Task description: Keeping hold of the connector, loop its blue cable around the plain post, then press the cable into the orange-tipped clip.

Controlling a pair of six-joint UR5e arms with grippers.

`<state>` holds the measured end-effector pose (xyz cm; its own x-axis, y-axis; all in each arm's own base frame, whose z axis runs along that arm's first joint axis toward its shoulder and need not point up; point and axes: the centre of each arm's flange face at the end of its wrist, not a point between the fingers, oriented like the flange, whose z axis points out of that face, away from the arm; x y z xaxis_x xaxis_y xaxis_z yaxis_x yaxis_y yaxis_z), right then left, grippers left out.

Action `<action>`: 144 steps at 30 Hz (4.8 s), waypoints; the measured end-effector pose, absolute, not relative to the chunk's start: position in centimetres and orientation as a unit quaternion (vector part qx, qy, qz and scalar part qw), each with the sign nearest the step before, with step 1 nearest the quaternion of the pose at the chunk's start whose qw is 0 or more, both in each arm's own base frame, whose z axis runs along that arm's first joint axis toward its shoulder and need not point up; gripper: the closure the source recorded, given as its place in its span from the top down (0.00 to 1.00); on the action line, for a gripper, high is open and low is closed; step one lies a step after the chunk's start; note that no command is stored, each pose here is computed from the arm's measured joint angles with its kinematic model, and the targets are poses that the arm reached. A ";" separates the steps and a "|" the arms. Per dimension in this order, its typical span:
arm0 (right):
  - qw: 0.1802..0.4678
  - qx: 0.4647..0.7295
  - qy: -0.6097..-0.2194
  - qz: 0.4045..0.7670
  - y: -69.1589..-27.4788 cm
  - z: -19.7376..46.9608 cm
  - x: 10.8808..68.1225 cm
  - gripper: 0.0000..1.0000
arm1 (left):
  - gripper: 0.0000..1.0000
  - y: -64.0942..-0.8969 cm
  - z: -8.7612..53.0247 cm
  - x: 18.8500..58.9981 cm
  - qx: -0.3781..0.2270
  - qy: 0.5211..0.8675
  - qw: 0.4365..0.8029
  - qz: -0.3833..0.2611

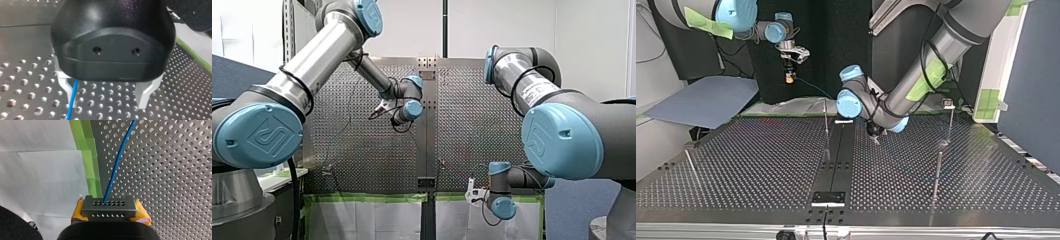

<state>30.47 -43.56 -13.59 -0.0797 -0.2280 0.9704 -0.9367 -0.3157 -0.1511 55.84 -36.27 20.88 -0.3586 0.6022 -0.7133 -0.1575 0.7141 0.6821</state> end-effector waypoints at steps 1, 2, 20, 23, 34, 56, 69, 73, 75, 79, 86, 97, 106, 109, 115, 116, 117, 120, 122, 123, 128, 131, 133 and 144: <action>0.322 0.597 -0.488 0.549 -43.5 -13.6 30.5 0.00 | 0.98 -36.3 20.7 55.9 0.149 0.748 0.547 0.346; 0.322 0.598 -0.487 0.549 -43.5 -13.6 30.5 0.00 | 0.98 -36.4 20.4 55.9 0.149 0.748 0.547 0.345; 0.322 0.601 -0.483 0.550 -43.4 -13.6 30.7 0.00 | 0.98 -36.8 15.6 56.9 0.160 0.761 0.550 0.305; 0.322 0.601 -0.483 0.550 -43.4 -13.6 30.7 0.00 | 0.98 -36.9 14.4 56.9 0.162 0.765 0.548 0.297; 0.322 0.602 -0.482 0.549 -43.6 -13.6 30.8 0.00 | 0.98 -37.3 9.4 56.6 0.176 0.781 0.531 0.278; 0.322 0.608 -0.472 0.550 -43.5 -13.5 31.1 0.00 | 0.98 -38.4 3.7 55.9 0.177 0.798 0.529 0.226; 0.324 0.611 -0.470 0.548 -43.4 -13.6 31.1 0.00 | 0.98 -39.3 -0.2 54.4 0.166 0.813 0.533 0.166; 0.325 0.611 -0.469 0.548 -43.4 -13.5 31.2 0.00 | 0.98 -39.7 -0.4 54.4 0.157 0.815 0.540 0.143; 0.324 0.611 -0.468 0.549 -43.4 -13.5 31.2 0.00 | 0.98 -39.8 -1.0 54.2 0.156 0.817 0.538 0.136; 0.322 0.613 -0.466 0.551 -43.4 -13.5 31.3 0.00 | 0.98 -39.8 -3.1 53.6 0.161 0.825 0.527 0.127; 0.321 0.613 -0.462 0.554 -43.4 -13.5 31.4 0.00 | 0.98 -40.1 -5.2 52.8 0.152 0.833 0.525 0.084; 0.314 0.616 -0.454 0.562 -43.6 -13.4 31.7 0.00 | 0.98 -40.8 -6.2 51.3 0.133 0.839 0.526 0.052; 0.312 0.616 -0.452 0.565 -43.8 -13.3 31.9 0.00 | 0.98 -41.1 -9.5 50.1 0.125 0.849 0.513 0.025; 0.310 0.617 -0.451 0.566 -43.8 -13.3 31.9 0.00 | 0.98 -41.3 -9.9 49.9 0.119 0.850 0.514 0.010; 0.302 0.621 -0.445 0.570 -43.9 -13.3 31.9 0.00 | 0.98 -41.4 -12.2 48.8 0.106 0.858 0.503 -0.007; 0.300 0.622 -0.444 0.571 -43.9 -13.3 31.9 0.00 | 0.98 -41.5 -12.6 48.6 0.104 0.859 0.501 -0.012; 0.297 0.624 -0.442 0.572 -43.9 -13.3 32.0 0.00 | 0.98 -41.6 -12.9 48.5 0.103 0.859 0.501 -0.017; 0.290 0.628 -0.436 0.576 -43.8 -13.3 32.2 0.00 | 0.98 -42.2 -13.4 48.2 0.097 0.857 0.504 -0.039; 0.287 0.629 -0.433 0.578 -43.8 -13.3 32.2 0.00 | 0.98 -42.6 -13.5 48.1 0.092 0.855 0.508 -0.055; 0.286 0.630 -0.433 0.578 -43.8 -13.4 32.3 0.00 | 0.98 -42.8 -13.5 48.1 0.089 0.854 0.509 -0.061; 0.281 0.633 -0.430 0.579 -43.7 -13.4 32.4 0.00 | 0.98 -43.6 -13.5 48.1 0.073 0.847 0.519 -0.089; 0.279 0.634 -0.429 0.580 -43.7 -13.4 32.4 0.00 | 0.98 -43.8 -13.5 48.1 0.059 0.842 0.526 -0.104; 0.278 0.635 -0.429 0.579 -43.7 -13.4 32.4 0.00 | 0.98 -43.9 -13.5 48.2 0.050 0.839 0.531 -0.111; 0.277 0.636 -0.429 0.578 -43.7 -13.5 32.4 0.00 | 0.98 -43.3 -13.3 48.7 -0.026 0.827 0.549 -0.116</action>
<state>32.38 -43.67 -13.48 -0.0372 -0.2259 0.9734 -0.8662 -0.4785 -0.1441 48.75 -43.26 -13.27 -0.3954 -0.1700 -0.9026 0.0851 0.9717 -0.2203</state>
